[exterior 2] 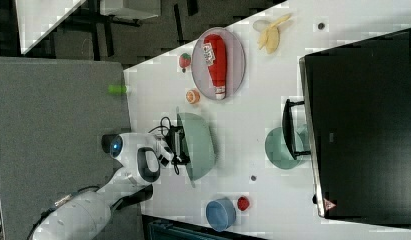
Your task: Drag strainer right to left.
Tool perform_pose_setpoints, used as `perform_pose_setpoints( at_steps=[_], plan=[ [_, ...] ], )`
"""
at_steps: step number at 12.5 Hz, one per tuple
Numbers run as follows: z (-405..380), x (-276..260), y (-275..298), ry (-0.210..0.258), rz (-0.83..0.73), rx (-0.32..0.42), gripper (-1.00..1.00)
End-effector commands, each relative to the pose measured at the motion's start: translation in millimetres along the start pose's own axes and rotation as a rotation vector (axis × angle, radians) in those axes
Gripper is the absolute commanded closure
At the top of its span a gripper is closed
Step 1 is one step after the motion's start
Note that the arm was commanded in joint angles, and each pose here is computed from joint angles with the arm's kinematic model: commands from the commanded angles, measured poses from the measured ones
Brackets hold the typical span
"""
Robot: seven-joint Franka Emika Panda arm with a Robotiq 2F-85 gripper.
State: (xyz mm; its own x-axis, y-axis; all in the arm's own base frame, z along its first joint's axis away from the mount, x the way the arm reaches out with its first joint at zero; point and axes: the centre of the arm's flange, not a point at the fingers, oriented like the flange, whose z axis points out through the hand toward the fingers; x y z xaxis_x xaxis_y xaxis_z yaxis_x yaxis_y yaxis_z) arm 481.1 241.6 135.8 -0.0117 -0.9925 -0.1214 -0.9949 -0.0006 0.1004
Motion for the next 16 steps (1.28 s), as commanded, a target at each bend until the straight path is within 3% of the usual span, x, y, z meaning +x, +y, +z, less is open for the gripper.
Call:
perform_pose_setpoints(
  at_steps=[1,16],
  plan=[
    [-24.4,-48.1,-10.1,-0.027,0.002,0.072,-1.00],
    [-3.2,-156.1,-11.2,-0.088,0.073,0.078,-1.00]
  ],
)
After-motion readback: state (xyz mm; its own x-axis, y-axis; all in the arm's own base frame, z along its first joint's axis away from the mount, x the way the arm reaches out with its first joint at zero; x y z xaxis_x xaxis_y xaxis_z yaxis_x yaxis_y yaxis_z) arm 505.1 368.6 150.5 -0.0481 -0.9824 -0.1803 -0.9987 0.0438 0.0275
